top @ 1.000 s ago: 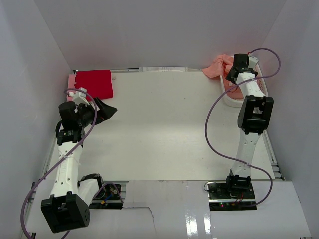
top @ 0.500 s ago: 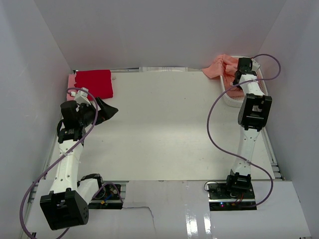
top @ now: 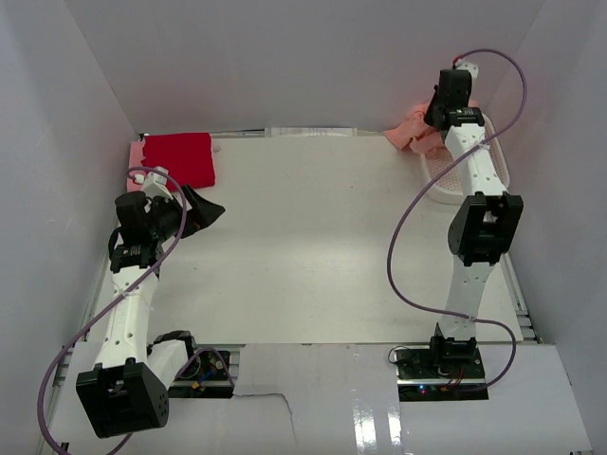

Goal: Fold and stack the t-shirts
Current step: Grab crumpled tshirt from bin with the right arm, then move the tshirt to the center of the board

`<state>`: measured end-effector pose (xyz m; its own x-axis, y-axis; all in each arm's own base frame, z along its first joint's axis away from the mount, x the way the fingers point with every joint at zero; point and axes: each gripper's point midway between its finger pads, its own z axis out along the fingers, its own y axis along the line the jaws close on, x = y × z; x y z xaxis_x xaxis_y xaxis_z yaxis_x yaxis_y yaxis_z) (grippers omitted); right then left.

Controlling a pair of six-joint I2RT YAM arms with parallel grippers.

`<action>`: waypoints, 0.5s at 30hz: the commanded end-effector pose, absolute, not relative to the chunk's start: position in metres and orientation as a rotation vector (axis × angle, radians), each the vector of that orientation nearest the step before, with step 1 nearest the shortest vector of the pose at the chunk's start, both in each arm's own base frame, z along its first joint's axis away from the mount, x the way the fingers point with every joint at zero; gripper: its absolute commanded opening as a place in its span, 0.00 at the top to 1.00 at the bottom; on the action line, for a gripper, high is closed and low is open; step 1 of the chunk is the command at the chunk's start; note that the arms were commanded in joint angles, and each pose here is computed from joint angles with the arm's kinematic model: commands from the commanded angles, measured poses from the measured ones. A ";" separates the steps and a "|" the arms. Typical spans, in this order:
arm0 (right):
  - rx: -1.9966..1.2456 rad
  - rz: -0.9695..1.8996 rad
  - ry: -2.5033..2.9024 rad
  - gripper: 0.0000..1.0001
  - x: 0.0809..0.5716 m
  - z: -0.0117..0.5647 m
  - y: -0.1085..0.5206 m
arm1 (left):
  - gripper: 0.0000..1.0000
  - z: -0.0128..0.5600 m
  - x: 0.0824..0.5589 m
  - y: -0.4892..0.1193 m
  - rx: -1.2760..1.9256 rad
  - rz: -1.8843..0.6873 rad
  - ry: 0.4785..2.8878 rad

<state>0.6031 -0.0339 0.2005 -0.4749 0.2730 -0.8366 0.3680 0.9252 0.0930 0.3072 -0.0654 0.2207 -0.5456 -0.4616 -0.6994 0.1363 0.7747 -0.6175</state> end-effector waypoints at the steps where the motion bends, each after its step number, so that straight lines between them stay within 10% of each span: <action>1: 0.187 0.087 1.787 0.92 0.572 0.374 0.059 | 0.02 0.230 0.305 -0.068 -0.210 -0.787 1.984; 15: -0.312 0.827 1.933 0.89 0.364 0.421 0.213 | 0.02 0.231 0.305 -0.066 -0.213 -0.774 1.978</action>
<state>0.3996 0.2008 0.4455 -0.3633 0.1753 -0.9151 -0.4790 0.8072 0.3448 0.3069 -0.0653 0.2215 -0.5431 -0.4612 -0.7017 0.1375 0.7756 -0.6161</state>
